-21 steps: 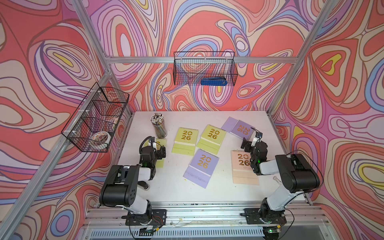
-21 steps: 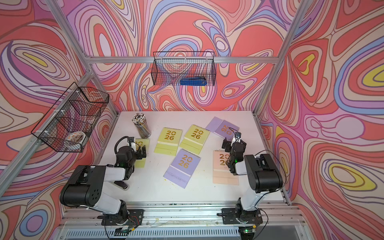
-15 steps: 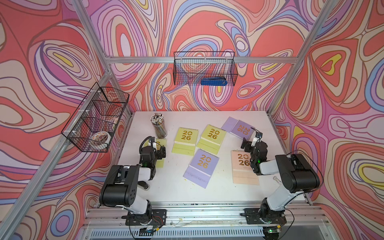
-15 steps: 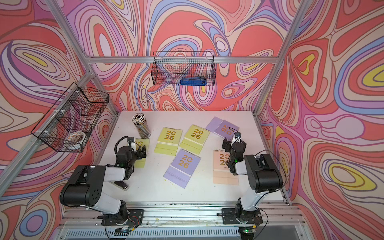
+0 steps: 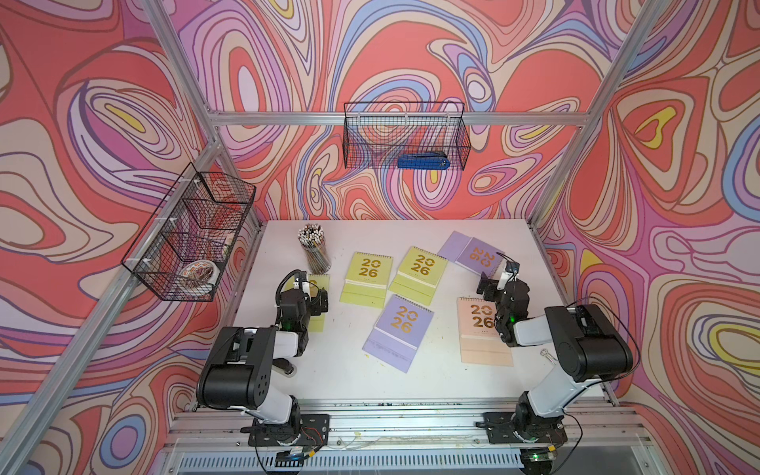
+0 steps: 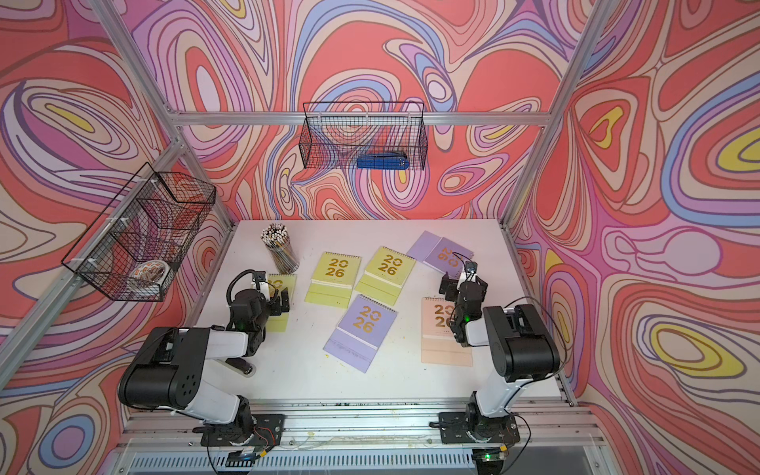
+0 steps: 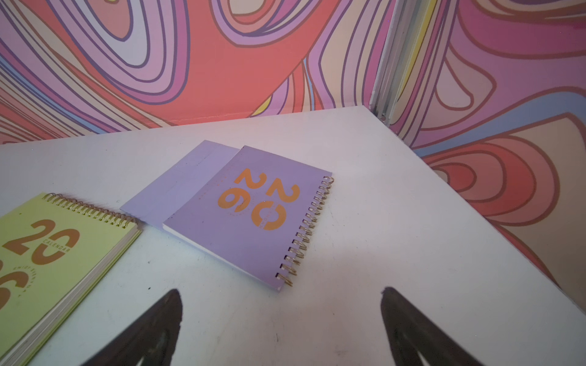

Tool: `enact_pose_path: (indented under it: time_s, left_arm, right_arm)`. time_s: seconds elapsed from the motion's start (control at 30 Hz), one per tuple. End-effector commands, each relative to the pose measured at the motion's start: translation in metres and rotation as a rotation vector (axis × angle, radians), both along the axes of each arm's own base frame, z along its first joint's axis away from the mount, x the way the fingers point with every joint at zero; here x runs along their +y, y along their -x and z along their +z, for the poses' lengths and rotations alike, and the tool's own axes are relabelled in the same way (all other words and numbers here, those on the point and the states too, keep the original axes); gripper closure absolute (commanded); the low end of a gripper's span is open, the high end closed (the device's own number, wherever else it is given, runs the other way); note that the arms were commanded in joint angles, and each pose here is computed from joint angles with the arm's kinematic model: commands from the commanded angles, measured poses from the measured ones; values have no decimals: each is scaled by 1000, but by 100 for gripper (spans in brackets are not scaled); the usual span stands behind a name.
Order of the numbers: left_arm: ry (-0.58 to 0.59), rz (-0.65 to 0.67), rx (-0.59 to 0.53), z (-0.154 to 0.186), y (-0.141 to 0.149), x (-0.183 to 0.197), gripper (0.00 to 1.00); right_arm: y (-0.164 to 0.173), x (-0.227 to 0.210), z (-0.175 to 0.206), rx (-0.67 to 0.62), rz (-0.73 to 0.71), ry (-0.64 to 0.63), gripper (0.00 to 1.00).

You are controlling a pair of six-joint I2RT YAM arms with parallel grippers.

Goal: Stack the calendars
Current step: Adjust the calendar at the center of the board.

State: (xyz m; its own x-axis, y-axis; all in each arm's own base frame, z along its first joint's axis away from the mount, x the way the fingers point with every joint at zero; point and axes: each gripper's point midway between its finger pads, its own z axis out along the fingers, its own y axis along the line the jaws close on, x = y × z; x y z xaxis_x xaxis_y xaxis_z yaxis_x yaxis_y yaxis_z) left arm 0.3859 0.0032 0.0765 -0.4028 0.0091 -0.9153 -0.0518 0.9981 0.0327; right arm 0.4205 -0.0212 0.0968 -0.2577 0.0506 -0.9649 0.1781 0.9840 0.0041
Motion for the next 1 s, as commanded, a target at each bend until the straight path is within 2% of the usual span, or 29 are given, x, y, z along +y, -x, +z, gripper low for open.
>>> enact_pose_path:
  time_s: [0.0, 0.13, 0.23, 0.33, 0.4, 0.53, 0.73, 0.87, 0.97]
  left_arm:
    - [-6, 5, -49, 13, -8, 2, 0]
    - [-8, 69, -63, 27, -6, 12, 0]
    - [-22, 110, -41, 46, -3, 18, 0]
    - [-4, 176, -25, 68, 4, 24, 0]
    - [32, 188, -14, 87, 8, 22, 1]
    - [66, 186, 42, 103, 32, 14, 2]
    - [172, 83, 70, 120, 55, -26, 11]
    - [284, 13, 171, 109, 66, -54, 20]
    - [423, -44, 264, 93, 73, -81, 29]
  right_arm:
    - [-2, -5, 2, -13, -20, 12, 1]
    - [9, -9, 21, -51, -40, 11, 1]
    - [19, -17, 36, -32, -98, -30, 1]
    - [26, -16, 44, 34, -119, -101, 1]
    - [35, -17, 47, 80, -153, -157, 2]
    - [55, -10, 45, 187, -183, -237, 2]
    - [76, 33, 33, 375, -143, -356, 1]
    - [83, 71, 32, 478, -103, -386, 1]
    - [92, 102, 26, 565, -56, -416, 2]
